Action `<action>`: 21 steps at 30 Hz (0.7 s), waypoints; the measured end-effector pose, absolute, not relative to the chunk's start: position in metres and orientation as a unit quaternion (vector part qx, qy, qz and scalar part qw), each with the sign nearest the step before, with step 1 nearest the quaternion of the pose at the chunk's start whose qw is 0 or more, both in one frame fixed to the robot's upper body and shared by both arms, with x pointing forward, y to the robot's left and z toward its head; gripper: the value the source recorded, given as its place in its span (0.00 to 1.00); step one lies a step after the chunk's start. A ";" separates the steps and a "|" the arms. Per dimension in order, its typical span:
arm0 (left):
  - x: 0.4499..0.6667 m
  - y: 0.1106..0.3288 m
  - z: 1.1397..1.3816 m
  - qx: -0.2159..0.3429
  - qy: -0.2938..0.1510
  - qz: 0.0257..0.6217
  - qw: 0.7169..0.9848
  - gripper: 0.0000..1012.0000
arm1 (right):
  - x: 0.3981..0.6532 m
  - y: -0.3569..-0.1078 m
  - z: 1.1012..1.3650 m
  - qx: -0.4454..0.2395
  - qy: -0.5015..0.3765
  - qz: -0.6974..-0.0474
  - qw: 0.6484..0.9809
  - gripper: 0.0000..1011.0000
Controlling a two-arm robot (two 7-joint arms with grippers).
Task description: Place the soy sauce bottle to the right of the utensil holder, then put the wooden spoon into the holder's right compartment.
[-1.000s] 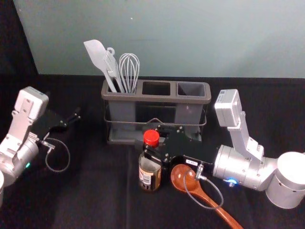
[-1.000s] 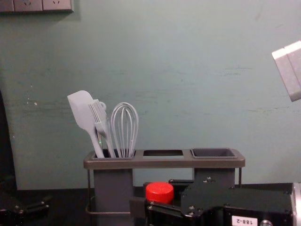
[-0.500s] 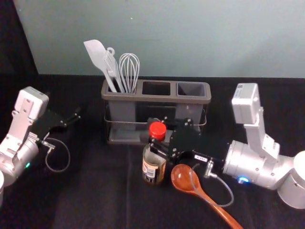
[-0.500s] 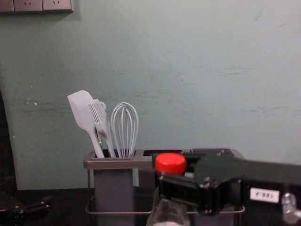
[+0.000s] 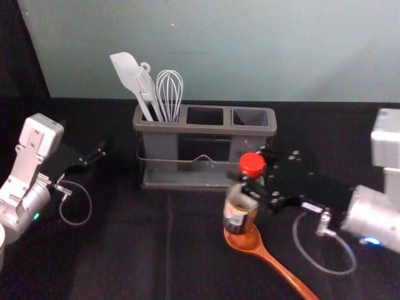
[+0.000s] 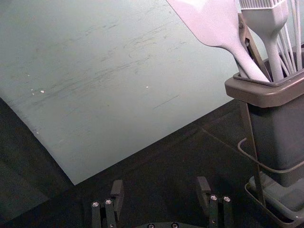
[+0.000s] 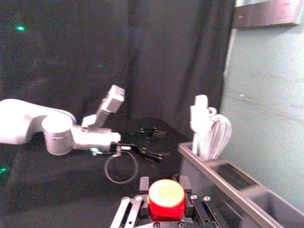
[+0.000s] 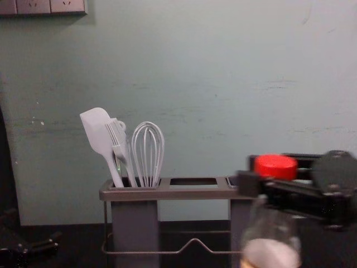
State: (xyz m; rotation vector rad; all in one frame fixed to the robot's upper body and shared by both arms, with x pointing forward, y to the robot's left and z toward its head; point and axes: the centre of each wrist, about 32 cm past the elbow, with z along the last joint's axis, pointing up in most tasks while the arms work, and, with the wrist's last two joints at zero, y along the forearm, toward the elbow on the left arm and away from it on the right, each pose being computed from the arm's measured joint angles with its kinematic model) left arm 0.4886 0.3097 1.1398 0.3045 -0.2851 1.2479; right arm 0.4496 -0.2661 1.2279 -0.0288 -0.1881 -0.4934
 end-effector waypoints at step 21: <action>0.489 0.310 1.140 0.141 -0.132 0.580 0.791 0.99 | 0.433 -0.345 1.221 -0.043 -0.125 -0.342 0.930 0.39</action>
